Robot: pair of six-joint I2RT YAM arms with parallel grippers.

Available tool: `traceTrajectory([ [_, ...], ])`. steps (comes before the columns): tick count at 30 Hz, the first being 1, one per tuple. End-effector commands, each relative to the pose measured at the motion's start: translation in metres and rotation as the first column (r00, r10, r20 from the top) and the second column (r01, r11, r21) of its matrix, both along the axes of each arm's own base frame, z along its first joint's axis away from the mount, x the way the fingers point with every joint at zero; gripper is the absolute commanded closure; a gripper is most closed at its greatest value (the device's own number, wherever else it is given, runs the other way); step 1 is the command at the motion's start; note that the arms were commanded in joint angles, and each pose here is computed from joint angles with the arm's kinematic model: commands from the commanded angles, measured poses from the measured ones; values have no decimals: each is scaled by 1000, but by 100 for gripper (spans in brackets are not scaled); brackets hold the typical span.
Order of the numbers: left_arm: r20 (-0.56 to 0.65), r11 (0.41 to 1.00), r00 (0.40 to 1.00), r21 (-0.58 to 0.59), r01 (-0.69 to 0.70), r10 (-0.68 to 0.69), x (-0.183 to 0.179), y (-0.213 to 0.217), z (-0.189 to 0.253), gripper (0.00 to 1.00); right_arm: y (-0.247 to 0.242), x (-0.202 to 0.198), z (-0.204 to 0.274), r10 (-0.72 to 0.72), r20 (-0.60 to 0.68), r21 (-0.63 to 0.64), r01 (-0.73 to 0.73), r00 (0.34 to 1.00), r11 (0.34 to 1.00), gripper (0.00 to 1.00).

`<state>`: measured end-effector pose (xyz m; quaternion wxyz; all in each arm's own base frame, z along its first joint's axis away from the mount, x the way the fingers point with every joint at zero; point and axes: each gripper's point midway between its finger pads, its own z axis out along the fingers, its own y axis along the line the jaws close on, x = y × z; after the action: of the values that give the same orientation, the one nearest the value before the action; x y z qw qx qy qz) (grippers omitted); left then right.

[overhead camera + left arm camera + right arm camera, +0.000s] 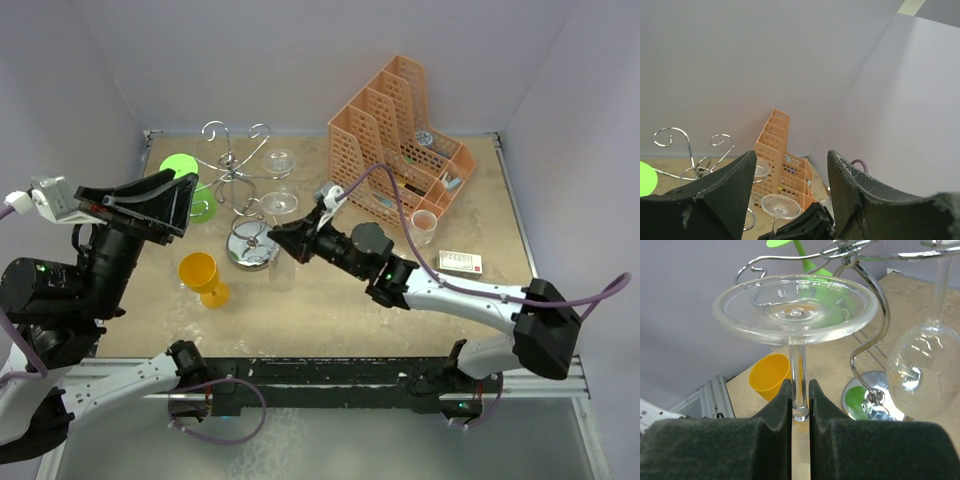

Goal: Place the wine glass upside down on the wine glass rack

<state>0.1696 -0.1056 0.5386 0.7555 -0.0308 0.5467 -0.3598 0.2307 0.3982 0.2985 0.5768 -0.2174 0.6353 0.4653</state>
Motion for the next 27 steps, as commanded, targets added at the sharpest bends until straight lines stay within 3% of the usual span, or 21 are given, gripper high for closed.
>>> traceTrajectory([
  [1, -40, 997, 996, 4, -78, 79, 4, 17, -8, 44, 1, 11, 76, -81, 118, 195, 57, 990, 979, 100],
  [12, -67, 992, 990, -19, -122, 121, 4, 30, -11, 44, 26, 37, 52, -134, 107, 182, 113, 985, 977, 100],
  [27, -68, 994, 992, -24, -109, 107, 8, 22, -7, 44, 58, 36, 49, -36, 174, 143, 11, 984, 990, 100],
])
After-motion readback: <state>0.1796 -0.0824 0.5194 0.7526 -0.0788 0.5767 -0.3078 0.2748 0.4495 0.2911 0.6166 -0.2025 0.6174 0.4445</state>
